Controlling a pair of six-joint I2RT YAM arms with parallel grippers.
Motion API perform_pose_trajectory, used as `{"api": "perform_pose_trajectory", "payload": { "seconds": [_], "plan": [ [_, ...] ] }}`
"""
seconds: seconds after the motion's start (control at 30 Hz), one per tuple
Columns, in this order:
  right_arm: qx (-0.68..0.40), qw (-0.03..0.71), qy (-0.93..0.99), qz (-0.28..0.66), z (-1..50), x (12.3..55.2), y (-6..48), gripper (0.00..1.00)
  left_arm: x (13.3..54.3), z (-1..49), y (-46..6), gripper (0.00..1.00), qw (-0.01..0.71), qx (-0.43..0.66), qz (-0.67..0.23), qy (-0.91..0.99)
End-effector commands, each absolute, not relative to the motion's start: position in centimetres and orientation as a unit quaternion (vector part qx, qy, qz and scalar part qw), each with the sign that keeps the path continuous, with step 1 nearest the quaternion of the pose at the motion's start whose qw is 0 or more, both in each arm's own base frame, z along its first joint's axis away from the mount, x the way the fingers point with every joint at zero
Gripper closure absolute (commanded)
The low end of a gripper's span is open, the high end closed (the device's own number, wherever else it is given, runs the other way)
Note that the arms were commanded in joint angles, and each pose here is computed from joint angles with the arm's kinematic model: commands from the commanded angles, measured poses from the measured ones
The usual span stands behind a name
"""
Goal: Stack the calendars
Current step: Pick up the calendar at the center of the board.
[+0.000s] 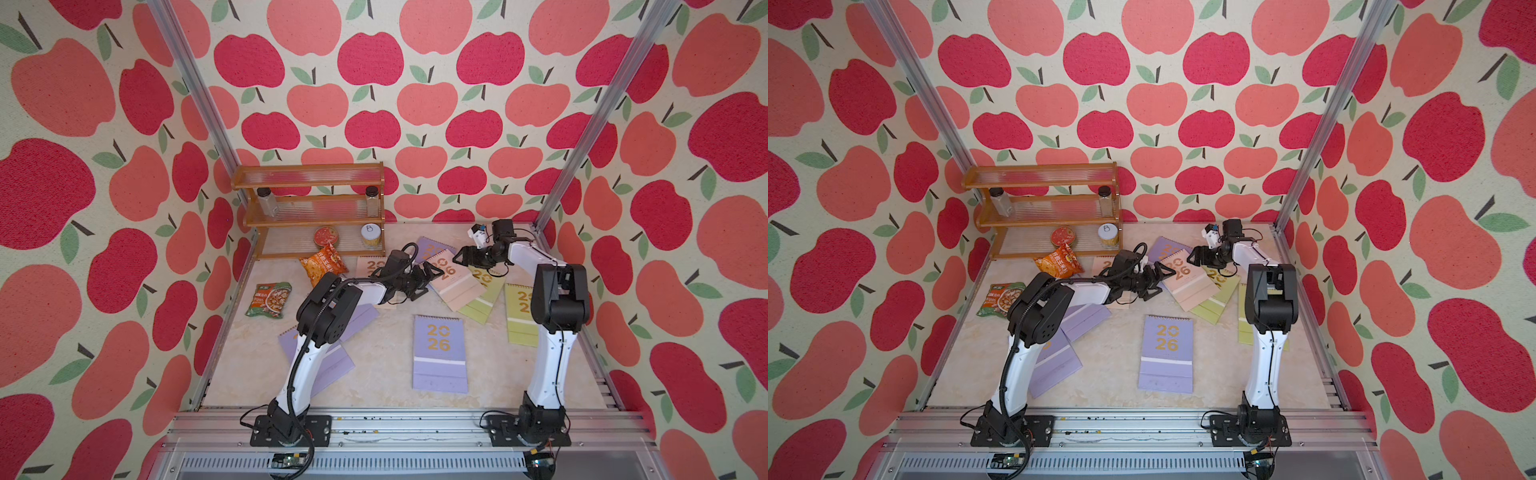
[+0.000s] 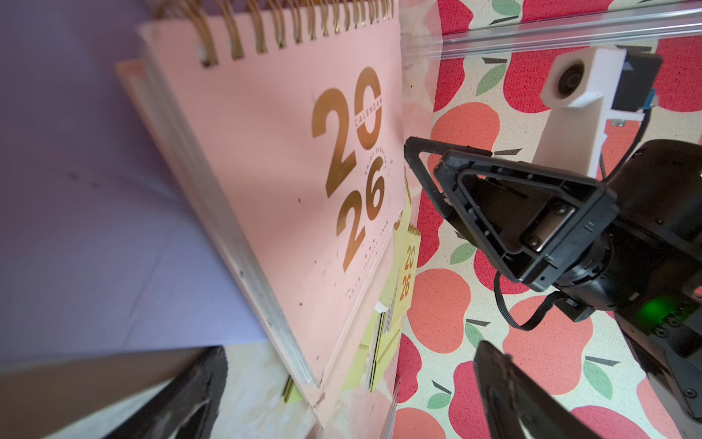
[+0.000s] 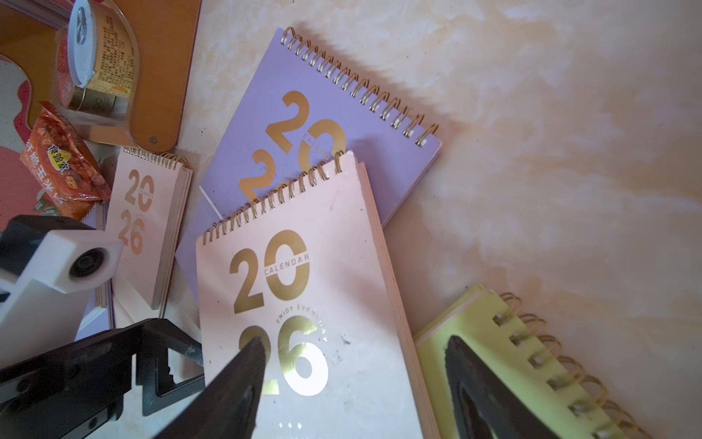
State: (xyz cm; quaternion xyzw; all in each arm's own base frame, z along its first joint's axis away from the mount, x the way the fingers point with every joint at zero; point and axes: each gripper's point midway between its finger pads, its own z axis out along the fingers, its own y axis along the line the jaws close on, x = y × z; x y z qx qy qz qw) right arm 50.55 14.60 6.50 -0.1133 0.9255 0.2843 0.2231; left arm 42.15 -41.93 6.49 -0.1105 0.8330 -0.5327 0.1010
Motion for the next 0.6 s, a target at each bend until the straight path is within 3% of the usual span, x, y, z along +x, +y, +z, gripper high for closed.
{"api": "perform_pose_trajectory", "payload": {
  "seconds": [0.0,0.57],
  "plan": [
    [-0.125,0.199,0.924,0.302,5.9,49.4,15.7,0.23,42.0,5.2,-42.6,0.01,0.087,-0.118,-0.533,0.834],
    [-0.130,0.174,0.919,0.329,4.9,46.4,17.9,0.24,42.0,5.6,-43.3,0.00,0.088,-0.119,-0.545,0.825]
  ]
}}
